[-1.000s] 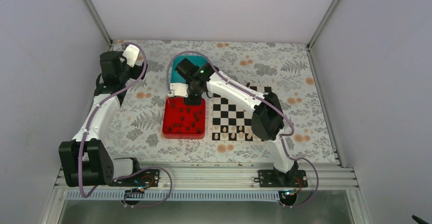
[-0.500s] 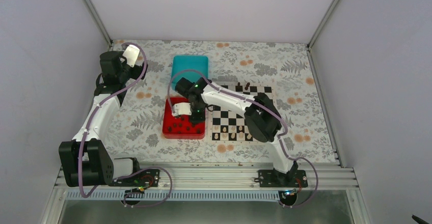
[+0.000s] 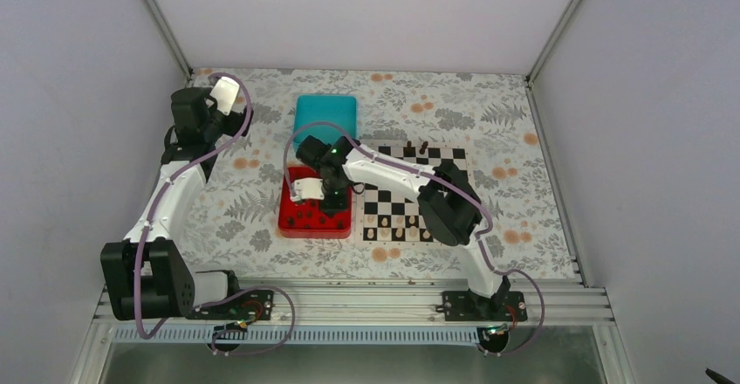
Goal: Set up the chess pieces on the board
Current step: Pick up the chess piece from the storage box, then place the chess piece on the chessboard, then pick up the chess piece from the storage box.
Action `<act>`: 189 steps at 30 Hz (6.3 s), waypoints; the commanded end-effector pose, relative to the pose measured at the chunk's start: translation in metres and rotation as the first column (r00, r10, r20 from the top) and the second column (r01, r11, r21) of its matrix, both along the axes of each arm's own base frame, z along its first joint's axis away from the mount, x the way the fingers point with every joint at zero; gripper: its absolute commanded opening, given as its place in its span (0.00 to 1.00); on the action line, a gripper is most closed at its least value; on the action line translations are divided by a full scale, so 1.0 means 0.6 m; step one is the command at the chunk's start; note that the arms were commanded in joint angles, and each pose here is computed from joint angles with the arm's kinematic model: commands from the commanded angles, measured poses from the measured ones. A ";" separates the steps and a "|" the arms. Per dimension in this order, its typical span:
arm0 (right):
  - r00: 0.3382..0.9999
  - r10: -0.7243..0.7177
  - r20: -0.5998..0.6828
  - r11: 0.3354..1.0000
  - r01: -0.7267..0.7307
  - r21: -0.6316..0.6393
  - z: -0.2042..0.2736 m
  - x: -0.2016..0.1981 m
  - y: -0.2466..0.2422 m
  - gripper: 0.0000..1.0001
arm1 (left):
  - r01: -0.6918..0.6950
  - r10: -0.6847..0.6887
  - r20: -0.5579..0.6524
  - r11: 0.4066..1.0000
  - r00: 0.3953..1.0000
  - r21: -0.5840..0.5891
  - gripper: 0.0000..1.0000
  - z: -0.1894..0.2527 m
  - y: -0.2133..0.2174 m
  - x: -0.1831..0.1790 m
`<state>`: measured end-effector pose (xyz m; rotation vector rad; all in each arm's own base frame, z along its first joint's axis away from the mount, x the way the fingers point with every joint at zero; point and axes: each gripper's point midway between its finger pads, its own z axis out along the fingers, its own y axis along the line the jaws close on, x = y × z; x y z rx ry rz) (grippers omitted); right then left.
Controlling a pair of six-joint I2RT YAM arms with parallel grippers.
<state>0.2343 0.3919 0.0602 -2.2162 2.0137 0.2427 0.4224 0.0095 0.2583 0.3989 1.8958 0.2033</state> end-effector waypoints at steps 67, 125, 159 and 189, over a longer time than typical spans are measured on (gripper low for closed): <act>0.876 -0.478 0.067 0.877 0.471 0.090 0.041 0.331 -0.290 0.06 | 0.019 -0.019 0.012 1.000 1.000 -0.009 1.00 0.010 -0.004 -0.005; 0.844 -0.530 0.076 0.847 0.531 0.019 -0.029 0.358 -0.321 0.10 | 0.025 -0.025 -0.001 1.000 1.000 -0.013 1.00 0.001 -0.005 -0.004; 0.933 -0.295 0.208 0.953 0.271 0.137 0.161 0.220 -0.117 0.41 | 0.026 -0.026 0.007 1.000 1.000 -0.012 1.00 0.007 -0.006 -0.005; 0.994 -0.051 0.096 0.996 0.057 -0.065 -0.015 0.031 -0.032 0.36 | 0.030 -0.030 0.009 0.999 1.000 -0.012 1.00 0.008 -0.007 -0.008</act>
